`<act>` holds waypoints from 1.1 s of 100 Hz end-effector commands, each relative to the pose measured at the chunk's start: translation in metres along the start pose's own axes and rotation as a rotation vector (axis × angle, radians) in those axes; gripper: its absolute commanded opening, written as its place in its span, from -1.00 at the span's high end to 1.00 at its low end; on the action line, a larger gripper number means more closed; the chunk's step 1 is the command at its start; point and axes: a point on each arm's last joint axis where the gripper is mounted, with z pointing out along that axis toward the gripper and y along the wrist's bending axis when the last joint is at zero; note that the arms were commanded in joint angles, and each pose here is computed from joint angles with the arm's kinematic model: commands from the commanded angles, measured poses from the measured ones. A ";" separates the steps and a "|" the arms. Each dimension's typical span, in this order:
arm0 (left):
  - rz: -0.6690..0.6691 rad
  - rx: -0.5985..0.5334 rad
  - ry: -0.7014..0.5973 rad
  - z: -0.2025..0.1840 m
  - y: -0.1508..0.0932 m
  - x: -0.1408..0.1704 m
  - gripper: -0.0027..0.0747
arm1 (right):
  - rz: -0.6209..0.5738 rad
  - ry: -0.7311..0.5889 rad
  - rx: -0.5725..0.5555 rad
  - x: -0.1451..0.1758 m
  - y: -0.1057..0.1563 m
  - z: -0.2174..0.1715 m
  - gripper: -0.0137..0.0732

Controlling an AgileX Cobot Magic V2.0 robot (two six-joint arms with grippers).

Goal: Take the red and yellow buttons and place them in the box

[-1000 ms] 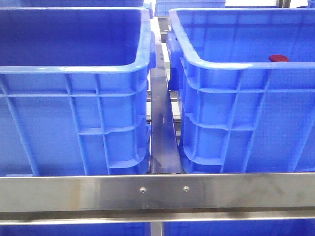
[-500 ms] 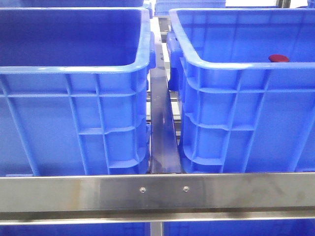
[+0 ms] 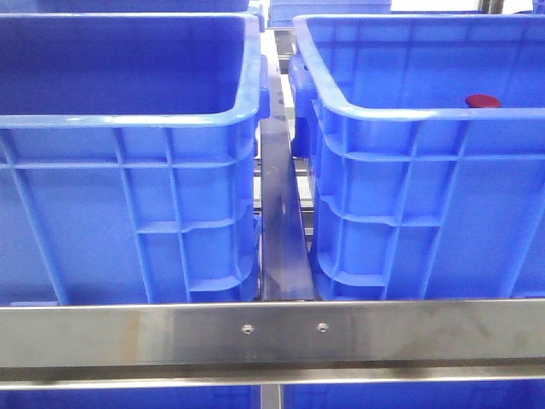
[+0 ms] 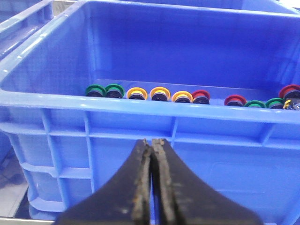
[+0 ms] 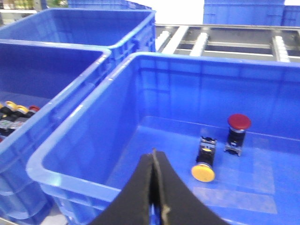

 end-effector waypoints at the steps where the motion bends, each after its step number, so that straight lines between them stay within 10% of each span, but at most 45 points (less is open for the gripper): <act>1: -0.007 0.004 -0.050 0.001 0.000 0.010 0.98 | 0.013 -0.035 0.019 -0.008 -0.002 0.000 0.83; 24: -0.007 0.004 -0.050 0.001 0.000 0.010 0.98 | -0.165 -0.020 0.178 -0.003 -0.013 -0.009 0.83; 110: -0.007 0.004 -0.050 0.001 0.000 0.010 0.98 | -0.011 -0.296 0.316 0.058 -0.025 -0.025 0.83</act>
